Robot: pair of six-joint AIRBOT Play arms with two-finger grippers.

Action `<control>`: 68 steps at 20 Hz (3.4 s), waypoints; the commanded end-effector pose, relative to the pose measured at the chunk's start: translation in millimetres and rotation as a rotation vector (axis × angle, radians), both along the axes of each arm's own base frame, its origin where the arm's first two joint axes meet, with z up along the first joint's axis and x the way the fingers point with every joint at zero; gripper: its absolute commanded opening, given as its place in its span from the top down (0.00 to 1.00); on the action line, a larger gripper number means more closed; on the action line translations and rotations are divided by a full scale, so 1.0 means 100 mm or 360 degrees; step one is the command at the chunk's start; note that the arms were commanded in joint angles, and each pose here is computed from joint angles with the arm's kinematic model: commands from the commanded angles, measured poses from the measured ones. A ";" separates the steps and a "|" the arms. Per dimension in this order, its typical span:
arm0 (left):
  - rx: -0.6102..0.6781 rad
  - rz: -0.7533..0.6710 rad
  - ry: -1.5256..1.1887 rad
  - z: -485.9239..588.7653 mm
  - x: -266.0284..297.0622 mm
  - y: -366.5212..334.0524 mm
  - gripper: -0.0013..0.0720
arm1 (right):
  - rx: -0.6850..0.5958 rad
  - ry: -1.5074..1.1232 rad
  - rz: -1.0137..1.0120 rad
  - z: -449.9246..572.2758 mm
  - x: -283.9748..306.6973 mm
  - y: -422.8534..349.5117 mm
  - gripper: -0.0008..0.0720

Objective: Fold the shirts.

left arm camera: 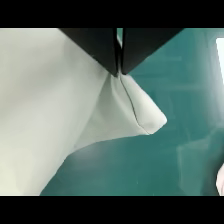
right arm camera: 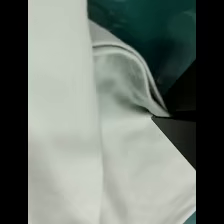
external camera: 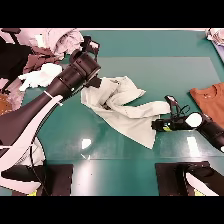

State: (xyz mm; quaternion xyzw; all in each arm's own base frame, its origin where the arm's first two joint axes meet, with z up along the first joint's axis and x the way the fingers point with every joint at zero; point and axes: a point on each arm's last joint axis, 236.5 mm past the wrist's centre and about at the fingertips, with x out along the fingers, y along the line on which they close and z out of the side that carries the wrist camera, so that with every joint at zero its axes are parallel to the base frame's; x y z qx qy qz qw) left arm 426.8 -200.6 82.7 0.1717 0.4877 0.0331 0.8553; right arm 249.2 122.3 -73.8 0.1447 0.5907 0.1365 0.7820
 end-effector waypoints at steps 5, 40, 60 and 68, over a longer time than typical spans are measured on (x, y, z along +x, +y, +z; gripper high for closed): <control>0.0027 0.0192 0.0001 0.09 -0.36 0.42 0.95 | 0.0033 -0.0096 -0.0196 0.48 0.17 -0.44 0.97; -0.0460 0.0265 -0.0624 1.54 0.08 0.60 0.95 | -0.0322 -0.1179 -0.0169 3.34 1.58 -0.51 0.97; -0.0573 -0.0088 -0.0709 -0.01 2.05 0.76 0.22 | -0.0245 -0.0568 -0.0305 0.99 3.81 -1.02 0.92; -0.0291 0.0127 -0.0486 0.48 1.73 1.46 0.13 | -0.0349 -0.0349 -0.0322 1.27 3.17 -1.94 0.20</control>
